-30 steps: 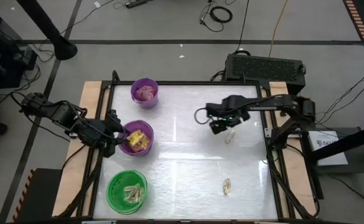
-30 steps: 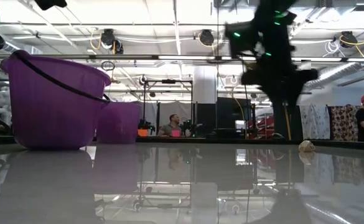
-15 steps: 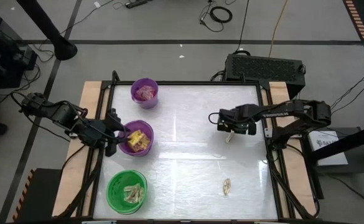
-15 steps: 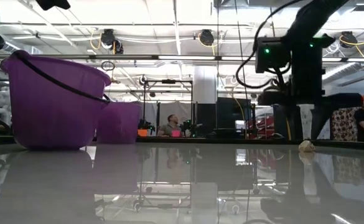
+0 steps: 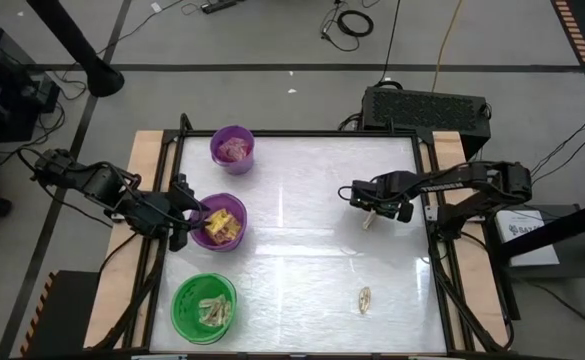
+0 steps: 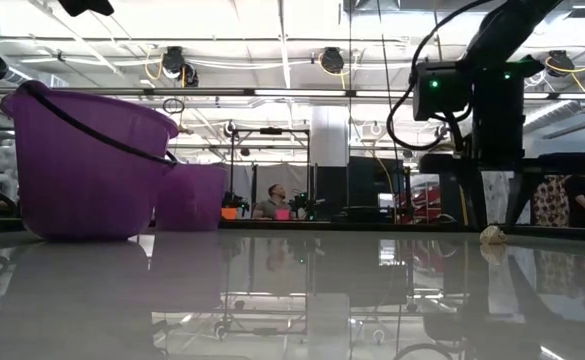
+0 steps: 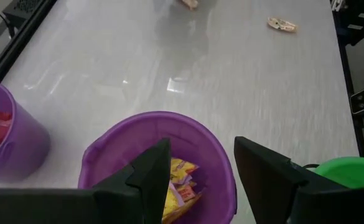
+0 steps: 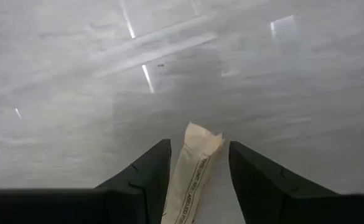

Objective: Sort candy by brand, put in halloween buckets
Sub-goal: Put the white candy into the green bucket

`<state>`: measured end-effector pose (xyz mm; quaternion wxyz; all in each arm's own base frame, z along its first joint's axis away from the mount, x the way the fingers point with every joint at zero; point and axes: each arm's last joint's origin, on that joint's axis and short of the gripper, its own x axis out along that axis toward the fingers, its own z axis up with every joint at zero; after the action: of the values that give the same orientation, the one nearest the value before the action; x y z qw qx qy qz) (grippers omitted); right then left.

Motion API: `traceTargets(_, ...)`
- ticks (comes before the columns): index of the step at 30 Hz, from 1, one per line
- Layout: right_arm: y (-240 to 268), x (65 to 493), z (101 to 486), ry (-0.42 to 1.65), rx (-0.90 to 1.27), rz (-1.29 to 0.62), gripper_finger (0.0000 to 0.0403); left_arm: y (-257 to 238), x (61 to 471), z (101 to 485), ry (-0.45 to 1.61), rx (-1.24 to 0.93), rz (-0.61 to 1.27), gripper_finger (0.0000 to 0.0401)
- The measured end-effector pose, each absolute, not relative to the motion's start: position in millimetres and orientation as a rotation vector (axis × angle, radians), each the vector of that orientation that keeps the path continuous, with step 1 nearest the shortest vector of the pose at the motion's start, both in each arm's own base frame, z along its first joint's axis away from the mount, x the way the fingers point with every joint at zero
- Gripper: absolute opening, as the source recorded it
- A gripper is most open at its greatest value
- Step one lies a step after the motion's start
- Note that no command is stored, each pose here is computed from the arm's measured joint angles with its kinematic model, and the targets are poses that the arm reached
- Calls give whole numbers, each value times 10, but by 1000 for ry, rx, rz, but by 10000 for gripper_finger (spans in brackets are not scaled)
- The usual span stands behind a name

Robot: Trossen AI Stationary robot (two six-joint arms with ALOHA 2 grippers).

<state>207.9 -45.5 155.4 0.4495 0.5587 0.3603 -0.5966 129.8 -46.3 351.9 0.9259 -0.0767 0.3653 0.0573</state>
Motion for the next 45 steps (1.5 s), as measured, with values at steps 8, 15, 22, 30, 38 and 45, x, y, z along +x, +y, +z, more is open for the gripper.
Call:
traceTargets(8, -445, 2080, 1553, 869, 1384, -1495, 155, -463, 1298, 3519, 751, -135, 109, 185)
traceTargets(15, -432, 2106, 1468, 890, 1371, -1537, 155, -463, 1298, 3519, 751, -131, 108, 185)
traceTargets(22, -443, 2155, 1372, 897, 1347, -1562, 155, -462, 1295, 3516, 756, -127, 108, 185)
traceTargets(30, -446, 2175, 1365, 885, 1349, -1544, 101, -461, 1293, 3514, 759, -112, 102, 185)
traceTargets(38, -457, 2212, 1369, 882, 1314, -1484, 14, -461, 1293, 3514, 760, -103, 98, 185)
traceTargets(45, -513, 2501, 1594, 791, 1311, -1294, 6, -461, 1292, 3514, 761, -77, 86, 185)
